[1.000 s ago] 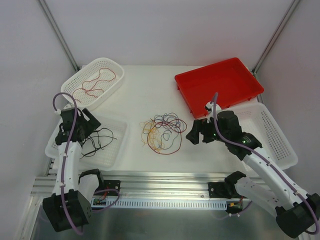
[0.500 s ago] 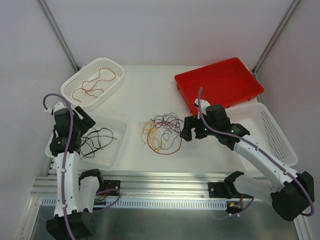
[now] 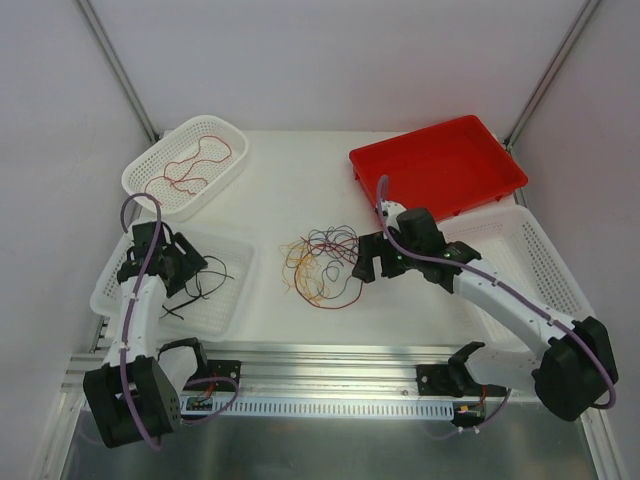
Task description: Untangle the cables
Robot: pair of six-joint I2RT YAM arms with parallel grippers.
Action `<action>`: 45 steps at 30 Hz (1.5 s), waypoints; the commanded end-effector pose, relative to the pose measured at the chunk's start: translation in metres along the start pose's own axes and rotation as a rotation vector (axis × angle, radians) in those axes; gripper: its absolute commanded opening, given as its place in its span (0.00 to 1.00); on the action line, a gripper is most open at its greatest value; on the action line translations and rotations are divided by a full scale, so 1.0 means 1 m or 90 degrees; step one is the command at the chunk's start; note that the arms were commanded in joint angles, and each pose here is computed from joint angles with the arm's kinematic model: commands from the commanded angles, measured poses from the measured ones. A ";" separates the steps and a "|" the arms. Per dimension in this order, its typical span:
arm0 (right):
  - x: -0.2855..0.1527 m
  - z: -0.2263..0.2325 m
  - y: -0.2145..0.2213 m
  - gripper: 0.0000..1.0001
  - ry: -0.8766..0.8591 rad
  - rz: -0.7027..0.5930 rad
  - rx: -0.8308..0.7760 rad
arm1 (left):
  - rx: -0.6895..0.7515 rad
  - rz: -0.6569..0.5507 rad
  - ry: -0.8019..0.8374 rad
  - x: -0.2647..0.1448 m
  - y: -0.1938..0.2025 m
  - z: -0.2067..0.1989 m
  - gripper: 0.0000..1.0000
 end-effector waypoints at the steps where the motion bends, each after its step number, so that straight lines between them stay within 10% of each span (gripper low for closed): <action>1: 0.009 0.007 -0.016 0.98 -0.012 -0.028 -0.013 | -0.008 0.011 0.058 0.002 -0.004 -0.016 0.71; 9: 0.033 0.001 -0.037 0.98 0.021 -0.040 -0.011 | 0.024 -0.089 0.120 -0.035 -0.033 -0.033 0.82; 23: 0.098 -0.026 -0.054 0.68 0.108 -0.065 0.060 | 0.236 -0.082 0.363 -0.102 0.002 -0.132 0.96; 30: 0.111 -0.042 -0.054 0.32 0.157 -0.069 0.057 | 0.314 -0.020 0.367 -0.092 0.042 -0.163 0.98; 35: 0.080 -0.028 -0.064 0.04 0.150 -0.081 0.016 | 0.376 0.004 0.365 -0.084 0.068 -0.191 0.98; 45: -0.037 0.036 -0.095 0.01 0.042 -0.084 -0.090 | 0.424 0.047 0.309 -0.048 0.105 -0.249 0.99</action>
Point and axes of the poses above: each gripper's point midway between its finger pads, its own x axis out along the fingers, its own z axis along the line the jaws close on, y = z × x, the point moved 2 cm from there along -x, back along the fingers, and after that the axes turned 7 degrees about x, right-handed, at the moved point
